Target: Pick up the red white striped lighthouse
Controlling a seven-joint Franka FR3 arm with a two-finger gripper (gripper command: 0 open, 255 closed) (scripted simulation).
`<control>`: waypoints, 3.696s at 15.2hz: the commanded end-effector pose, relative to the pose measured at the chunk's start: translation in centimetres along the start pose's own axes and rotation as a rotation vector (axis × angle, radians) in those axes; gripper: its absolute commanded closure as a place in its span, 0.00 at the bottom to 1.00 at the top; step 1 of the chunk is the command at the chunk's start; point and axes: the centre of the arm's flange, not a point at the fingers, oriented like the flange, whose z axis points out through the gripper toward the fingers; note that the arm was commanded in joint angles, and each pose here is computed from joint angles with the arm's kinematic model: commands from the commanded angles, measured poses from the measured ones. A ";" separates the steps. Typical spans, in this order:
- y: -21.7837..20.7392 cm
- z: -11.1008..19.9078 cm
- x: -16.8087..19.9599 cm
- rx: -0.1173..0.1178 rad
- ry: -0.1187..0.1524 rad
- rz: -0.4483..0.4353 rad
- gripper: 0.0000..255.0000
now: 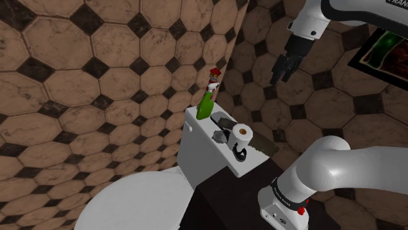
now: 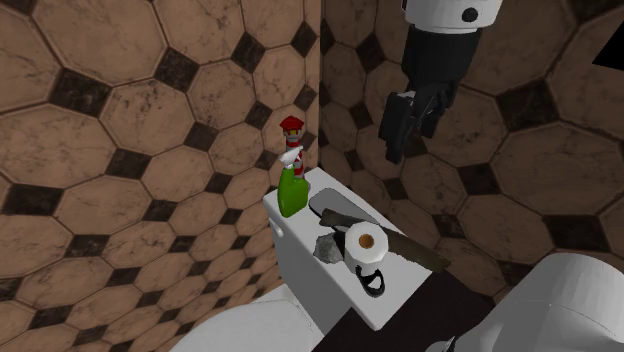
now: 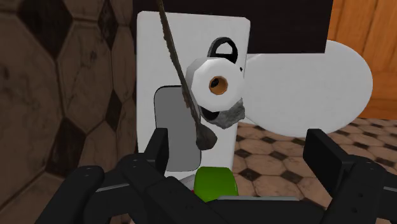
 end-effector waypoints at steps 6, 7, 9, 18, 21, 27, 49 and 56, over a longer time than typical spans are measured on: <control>-0.3 3.2 4.7 -0.063 0.073 -0.007 0.00; -0.3 3.7 5.6 -0.075 0.088 -0.008 0.00; -0.3 4.9 7.5 -0.100 0.118 -0.011 0.00; -0.3 9.3 16.7 -0.214 0.250 -0.023 0.00; -0.2 10.5 19.8 -0.251 0.294 -0.027 0.00; 0.1 12.4 26.3 -0.327 0.382 -0.036 0.00; 0.3 17.1 29.2 -0.359 0.419 -0.039 1.00; 0.2 13.4 29.1 -0.359 0.419 -0.039 1.00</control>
